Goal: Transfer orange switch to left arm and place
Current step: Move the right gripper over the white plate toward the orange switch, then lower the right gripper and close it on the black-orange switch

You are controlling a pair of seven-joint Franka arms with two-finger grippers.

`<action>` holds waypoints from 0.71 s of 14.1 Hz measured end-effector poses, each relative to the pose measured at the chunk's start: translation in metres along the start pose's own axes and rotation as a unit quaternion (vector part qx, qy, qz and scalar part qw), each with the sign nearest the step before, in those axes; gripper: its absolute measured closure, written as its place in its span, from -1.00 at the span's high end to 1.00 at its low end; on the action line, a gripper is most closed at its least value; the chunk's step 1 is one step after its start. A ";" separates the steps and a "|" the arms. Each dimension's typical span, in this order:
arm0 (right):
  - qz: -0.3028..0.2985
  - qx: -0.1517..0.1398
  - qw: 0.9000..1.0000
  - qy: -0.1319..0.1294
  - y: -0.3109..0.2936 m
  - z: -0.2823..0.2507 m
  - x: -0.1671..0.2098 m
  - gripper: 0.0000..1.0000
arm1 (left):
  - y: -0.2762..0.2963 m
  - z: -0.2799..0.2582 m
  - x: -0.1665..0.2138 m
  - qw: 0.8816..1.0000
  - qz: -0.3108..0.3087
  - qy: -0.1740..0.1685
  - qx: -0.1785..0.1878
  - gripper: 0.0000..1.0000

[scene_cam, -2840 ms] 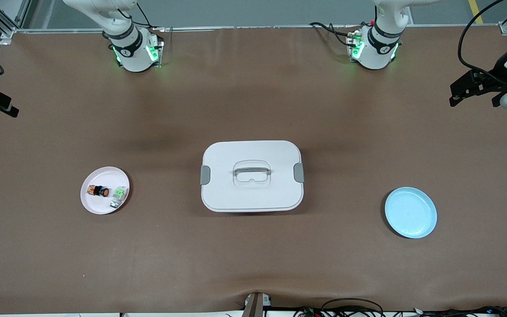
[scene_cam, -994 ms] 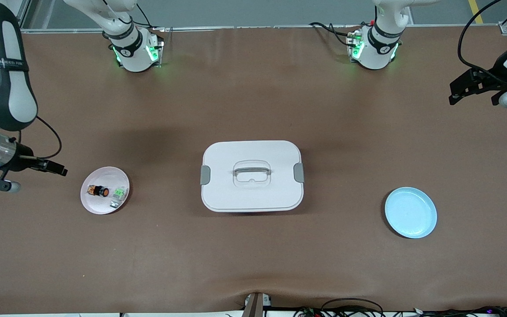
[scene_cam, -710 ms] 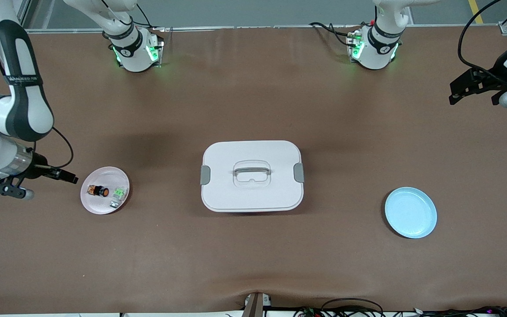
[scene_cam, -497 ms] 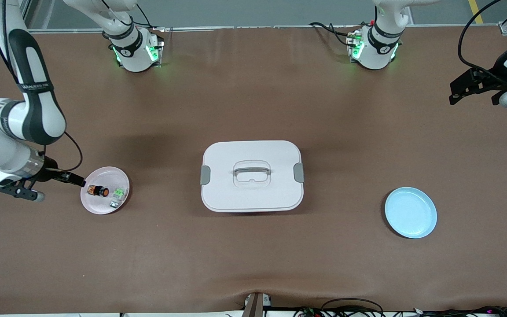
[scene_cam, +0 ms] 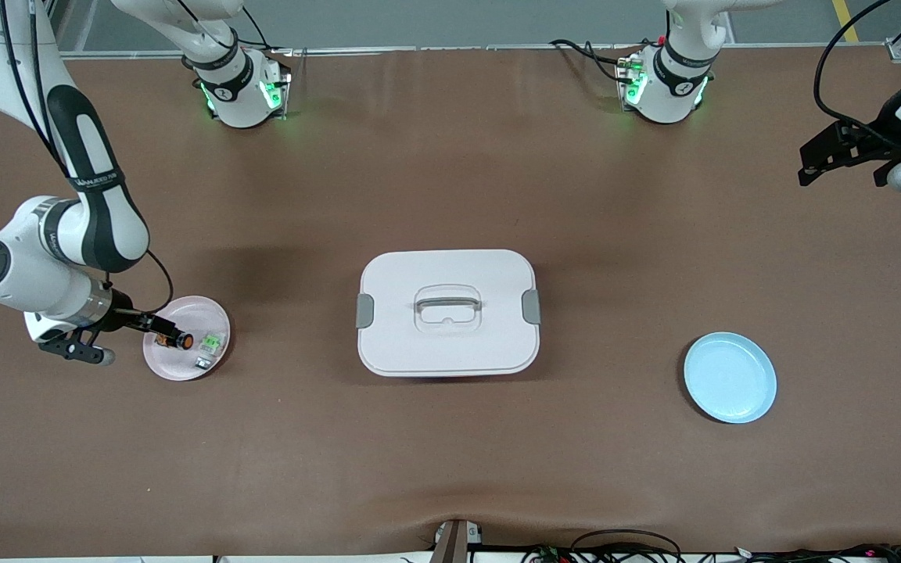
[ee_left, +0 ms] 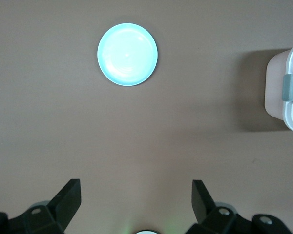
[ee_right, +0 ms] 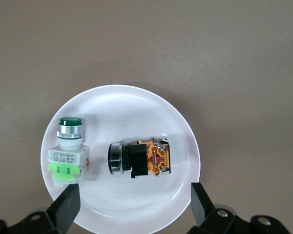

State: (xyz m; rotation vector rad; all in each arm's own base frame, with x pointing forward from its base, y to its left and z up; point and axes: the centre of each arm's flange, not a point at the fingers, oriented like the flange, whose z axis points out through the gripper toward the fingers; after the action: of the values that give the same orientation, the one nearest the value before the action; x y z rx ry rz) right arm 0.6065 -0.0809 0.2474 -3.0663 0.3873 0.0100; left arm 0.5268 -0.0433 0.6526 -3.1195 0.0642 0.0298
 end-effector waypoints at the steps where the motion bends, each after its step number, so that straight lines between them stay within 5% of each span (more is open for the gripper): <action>1: 0.000 -0.001 1.000 0.000 0.001 0.005 -0.002 1.00 | 0.000 0.000 0.000 1.000 0.000 0.000 0.000 1.00; 10: -0.015 -0.003 1.000 -0.005 -0.012 0.027 -0.007 1.00 | 0.000 0.000 -0.001 1.000 0.000 -0.003 0.000 1.00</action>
State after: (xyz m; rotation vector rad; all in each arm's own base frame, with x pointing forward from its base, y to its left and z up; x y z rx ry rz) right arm 0.6028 -0.0663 0.2206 -3.0770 0.3406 0.0243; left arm 0.5260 -0.0432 0.6525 -3.1190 0.0640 0.0399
